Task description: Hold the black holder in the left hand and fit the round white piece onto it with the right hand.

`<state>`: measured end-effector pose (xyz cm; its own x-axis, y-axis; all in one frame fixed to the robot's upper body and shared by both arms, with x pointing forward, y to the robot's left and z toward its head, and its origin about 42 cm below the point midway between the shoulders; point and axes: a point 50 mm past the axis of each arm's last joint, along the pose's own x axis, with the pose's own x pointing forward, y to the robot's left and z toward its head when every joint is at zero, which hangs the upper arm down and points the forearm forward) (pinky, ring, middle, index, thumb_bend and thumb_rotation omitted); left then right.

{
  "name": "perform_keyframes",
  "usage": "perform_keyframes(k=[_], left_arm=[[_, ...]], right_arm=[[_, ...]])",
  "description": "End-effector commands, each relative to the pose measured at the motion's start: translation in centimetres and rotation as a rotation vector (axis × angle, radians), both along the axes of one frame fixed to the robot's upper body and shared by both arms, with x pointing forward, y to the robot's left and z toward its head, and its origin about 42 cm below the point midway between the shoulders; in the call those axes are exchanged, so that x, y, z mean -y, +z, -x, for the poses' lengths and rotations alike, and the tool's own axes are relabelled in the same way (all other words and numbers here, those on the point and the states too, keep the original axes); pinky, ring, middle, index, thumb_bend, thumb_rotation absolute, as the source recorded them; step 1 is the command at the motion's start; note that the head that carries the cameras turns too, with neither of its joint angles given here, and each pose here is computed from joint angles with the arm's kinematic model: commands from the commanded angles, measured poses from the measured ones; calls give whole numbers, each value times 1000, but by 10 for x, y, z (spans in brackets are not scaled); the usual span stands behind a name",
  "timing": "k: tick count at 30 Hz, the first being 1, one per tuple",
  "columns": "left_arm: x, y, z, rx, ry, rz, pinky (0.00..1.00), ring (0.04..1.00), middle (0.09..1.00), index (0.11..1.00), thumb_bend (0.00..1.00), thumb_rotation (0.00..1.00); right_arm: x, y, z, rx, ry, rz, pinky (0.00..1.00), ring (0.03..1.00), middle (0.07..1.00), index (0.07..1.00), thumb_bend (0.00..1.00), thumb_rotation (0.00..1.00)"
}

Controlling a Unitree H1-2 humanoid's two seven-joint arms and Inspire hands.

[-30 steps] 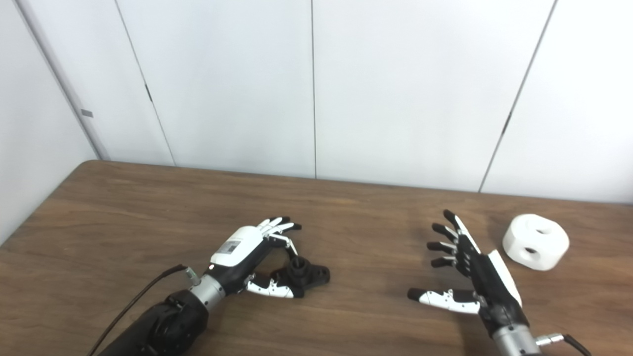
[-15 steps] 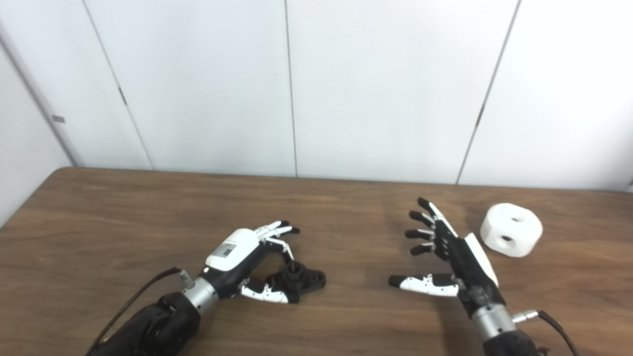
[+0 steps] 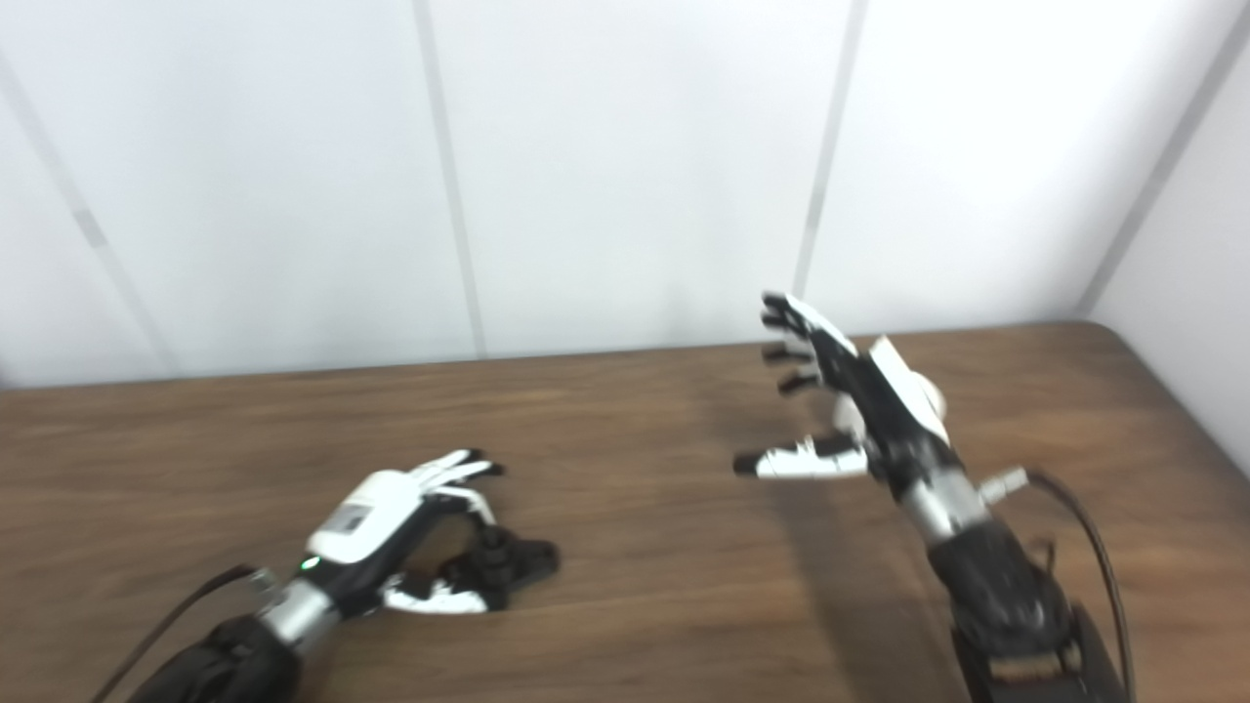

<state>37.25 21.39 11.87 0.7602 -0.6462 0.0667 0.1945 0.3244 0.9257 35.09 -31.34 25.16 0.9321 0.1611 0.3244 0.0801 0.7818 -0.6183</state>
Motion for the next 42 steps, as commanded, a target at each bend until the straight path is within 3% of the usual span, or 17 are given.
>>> perform_keyframes(k=[1, 8, 12, 18, 21, 30, 42], left_arm=[[-11, -51, 33, -156, -72, -186, 900, 937, 869, 483, 524, 55], [-19, -51, 34, -164, -89, -172, 864, 916, 859, 484, 523, 51], [-22, -54, 35, -159, -99, -170, 850, 899, 852, 484, 523, 51], [-20, -61, 37, -164, -108, -163, 868, 899, 855, 484, 523, 51], [-17, -60, 37, -157, -112, -164, 874, 901, 857, 484, 523, 51], [-19, -58, 38, -155, -100, -149, 873, 903, 855, 483, 523, 51], [-20, -58, 37, -157, -99, -140, 863, 902, 854, 483, 523, 50]], right_arm=[[8, 35, -3, 124, -44, 60, 625, 770, 886, 904, 745, 123], [56, 70, -5, 181, -294, 214, 682, 820, 880, 893, 767, 181], [78, 77, -2, 151, -357, 283, 725, 853, 882, 896, 791, 171], [102, 81, 0, -51, -329, 358, 793, 966, 992, 958, 952, 265], [107, 76, 0, -105, -323, 361, 784, 976, 999, 957, 970, 237], [109, 61, -7, -292, -289, 433, 757, 996, 1000, 999, 992, 303], [105, 38, -26, -393, -309, 506, 690, 938, 1000, 984, 1000, 280]])
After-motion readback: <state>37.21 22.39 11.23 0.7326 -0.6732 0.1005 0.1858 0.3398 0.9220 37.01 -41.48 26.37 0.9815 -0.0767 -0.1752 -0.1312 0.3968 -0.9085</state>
